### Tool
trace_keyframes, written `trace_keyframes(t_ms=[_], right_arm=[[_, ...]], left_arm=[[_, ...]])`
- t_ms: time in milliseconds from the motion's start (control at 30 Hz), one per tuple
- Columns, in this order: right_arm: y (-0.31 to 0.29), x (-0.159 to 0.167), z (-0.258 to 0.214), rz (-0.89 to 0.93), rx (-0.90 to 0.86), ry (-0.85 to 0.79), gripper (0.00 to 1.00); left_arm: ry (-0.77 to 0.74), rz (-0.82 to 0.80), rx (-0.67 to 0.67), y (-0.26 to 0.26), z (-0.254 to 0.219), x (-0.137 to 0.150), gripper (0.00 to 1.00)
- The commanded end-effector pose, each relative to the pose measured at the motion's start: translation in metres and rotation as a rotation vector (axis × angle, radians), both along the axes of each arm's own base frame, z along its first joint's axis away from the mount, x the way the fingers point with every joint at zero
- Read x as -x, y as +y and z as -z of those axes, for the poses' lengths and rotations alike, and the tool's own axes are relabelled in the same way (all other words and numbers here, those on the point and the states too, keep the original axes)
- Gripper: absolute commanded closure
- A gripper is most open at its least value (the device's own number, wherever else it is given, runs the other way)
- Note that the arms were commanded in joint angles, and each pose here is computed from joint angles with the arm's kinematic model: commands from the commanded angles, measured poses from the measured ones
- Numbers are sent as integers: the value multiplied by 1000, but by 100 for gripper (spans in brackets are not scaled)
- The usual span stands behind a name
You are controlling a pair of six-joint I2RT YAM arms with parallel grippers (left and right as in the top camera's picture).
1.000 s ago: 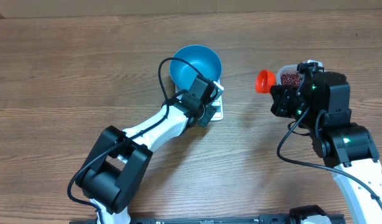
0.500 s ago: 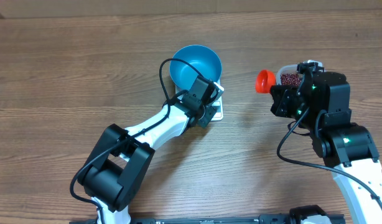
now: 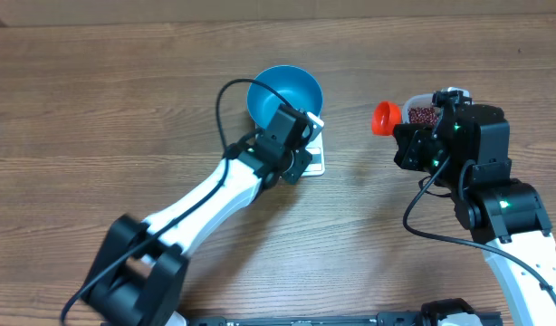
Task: Scoop item into bowl and weigh 150g on scale
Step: 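Lift the left gripper back from the scale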
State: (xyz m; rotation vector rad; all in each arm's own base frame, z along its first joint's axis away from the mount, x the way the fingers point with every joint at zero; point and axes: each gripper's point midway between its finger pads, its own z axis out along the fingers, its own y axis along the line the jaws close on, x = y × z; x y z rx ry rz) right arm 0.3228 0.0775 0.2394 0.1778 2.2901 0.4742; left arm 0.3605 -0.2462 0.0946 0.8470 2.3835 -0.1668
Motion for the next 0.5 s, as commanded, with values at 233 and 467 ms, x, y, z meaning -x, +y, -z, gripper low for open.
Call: trace_keyframes(t_ms=[233,467], right_arm=[[3,-3,-17,-12,-3,-45,96],[2,-2,-16,-12,-2,-39,96]], left_arm=[[-42,-8,46,21,-69,33,1],[-6,-8,17,43,-83,60,0]])
